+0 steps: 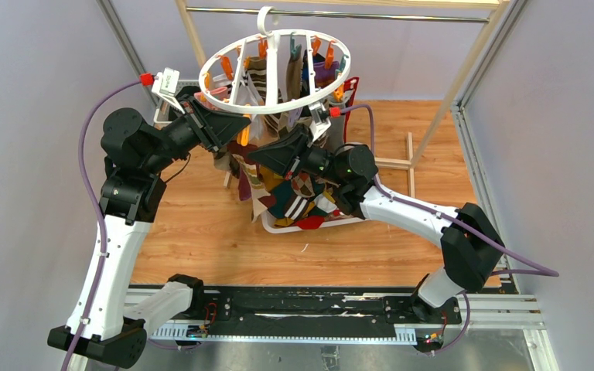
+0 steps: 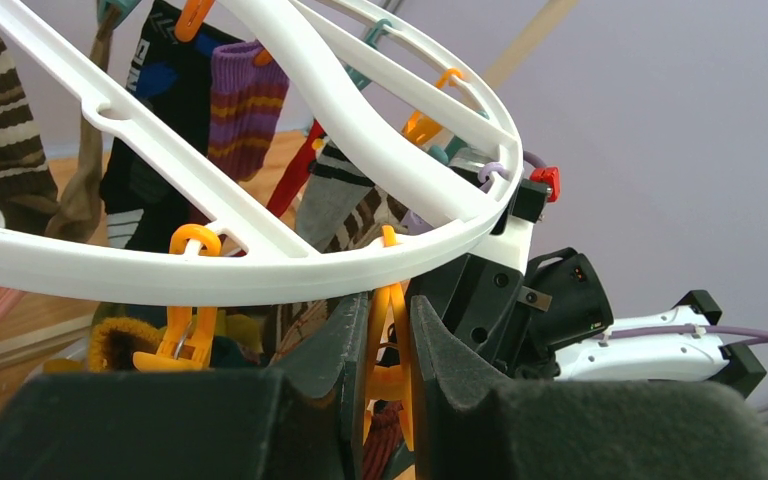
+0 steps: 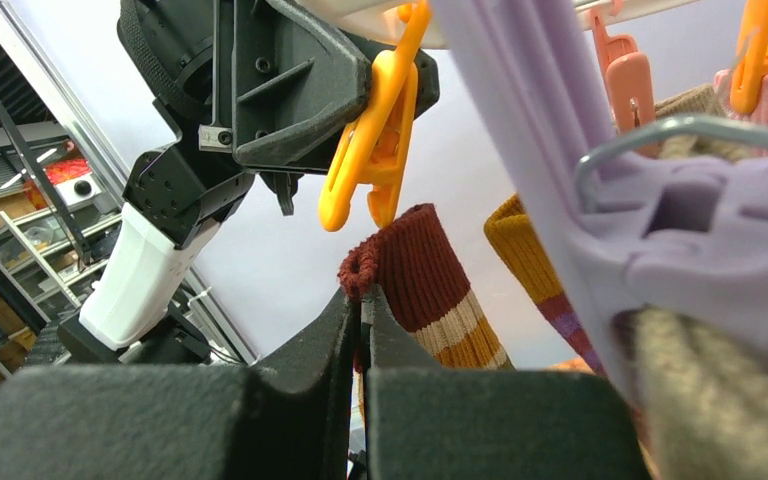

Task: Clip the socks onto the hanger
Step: Clamp the sock onto the hanger.

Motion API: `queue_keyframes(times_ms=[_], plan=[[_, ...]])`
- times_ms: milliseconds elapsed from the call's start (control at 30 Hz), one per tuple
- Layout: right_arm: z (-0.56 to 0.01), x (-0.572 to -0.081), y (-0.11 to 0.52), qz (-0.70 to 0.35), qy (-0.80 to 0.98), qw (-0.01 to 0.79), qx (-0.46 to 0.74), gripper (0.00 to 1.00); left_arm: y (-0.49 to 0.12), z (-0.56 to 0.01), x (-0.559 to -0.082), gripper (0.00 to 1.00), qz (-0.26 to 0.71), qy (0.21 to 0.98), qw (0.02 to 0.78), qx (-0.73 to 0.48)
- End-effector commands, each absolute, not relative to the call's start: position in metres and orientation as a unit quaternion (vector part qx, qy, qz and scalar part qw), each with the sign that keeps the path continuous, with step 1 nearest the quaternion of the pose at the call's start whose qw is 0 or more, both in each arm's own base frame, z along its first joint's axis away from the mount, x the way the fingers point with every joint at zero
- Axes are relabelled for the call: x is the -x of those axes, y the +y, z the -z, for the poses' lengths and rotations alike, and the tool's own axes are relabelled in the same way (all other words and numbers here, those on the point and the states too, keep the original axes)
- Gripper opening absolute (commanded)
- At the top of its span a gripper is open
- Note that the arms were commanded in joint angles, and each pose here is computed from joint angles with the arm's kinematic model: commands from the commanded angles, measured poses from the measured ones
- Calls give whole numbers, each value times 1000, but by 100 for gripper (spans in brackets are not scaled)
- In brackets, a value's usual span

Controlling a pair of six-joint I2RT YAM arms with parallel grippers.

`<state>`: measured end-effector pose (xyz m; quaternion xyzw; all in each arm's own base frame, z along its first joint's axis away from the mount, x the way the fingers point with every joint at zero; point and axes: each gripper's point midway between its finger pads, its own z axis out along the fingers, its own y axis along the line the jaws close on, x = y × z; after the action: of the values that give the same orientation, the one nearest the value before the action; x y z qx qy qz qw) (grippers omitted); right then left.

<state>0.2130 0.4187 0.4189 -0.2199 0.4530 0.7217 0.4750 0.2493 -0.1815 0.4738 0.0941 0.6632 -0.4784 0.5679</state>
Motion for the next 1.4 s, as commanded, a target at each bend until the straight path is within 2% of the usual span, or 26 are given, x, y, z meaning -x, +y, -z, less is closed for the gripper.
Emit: queue_keyframes(times_ms=[0, 1367], plan=[[-427, -210, 412, -720, 433, 485, 240, 0, -189, -478, -232, 0, 500, 653, 555, -124], [-461, -232, 405, -728, 389, 531, 192, 0, -189, -474, -231, 0, 500, 655, 552, -126]])
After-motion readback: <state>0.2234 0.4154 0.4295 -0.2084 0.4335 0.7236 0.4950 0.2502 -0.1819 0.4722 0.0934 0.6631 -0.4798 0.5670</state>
